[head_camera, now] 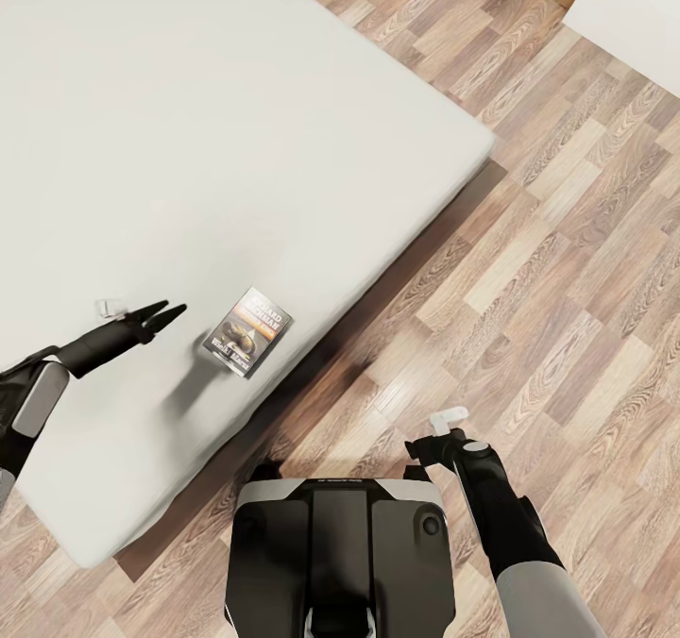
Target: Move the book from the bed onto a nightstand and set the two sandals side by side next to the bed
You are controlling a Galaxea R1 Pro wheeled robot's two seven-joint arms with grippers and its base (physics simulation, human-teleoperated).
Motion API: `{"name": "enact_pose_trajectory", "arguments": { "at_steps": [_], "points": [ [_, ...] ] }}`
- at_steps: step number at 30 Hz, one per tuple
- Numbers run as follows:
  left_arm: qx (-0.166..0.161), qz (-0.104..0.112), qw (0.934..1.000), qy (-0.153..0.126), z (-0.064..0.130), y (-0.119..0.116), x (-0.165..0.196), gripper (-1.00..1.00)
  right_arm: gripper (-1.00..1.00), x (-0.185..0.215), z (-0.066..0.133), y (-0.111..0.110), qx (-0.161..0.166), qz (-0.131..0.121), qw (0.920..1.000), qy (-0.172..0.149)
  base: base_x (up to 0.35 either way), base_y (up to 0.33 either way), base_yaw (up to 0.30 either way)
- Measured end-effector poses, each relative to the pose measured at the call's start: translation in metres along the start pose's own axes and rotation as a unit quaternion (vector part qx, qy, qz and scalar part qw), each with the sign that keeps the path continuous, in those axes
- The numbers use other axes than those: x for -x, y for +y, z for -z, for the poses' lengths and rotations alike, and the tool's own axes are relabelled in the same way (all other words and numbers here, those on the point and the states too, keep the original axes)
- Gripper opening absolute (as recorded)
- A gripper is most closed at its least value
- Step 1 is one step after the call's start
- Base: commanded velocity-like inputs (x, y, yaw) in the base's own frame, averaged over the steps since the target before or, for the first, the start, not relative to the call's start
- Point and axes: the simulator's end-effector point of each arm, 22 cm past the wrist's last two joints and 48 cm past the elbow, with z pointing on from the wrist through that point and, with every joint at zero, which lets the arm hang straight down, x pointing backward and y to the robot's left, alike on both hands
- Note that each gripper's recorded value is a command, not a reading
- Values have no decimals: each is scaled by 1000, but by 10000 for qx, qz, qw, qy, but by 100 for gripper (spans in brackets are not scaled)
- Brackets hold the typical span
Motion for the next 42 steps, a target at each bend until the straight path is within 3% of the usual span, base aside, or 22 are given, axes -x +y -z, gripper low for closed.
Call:
{"name": "enact_pose_trajectory", "arguments": {
  "at_steps": [11, 42],
  "points": [
    [-5, -47, 10000, -54, -3, 0, -4, 100, 100, -1, -1, 2, 18, -2, 10000, 5, 0, 0, 0],
    [8, 146, 9998, 124, -14, 9, -42, 100, 100, -24, -18, 10, 104, -45, 9997, 230, 0, 0, 0]
  ]
}}
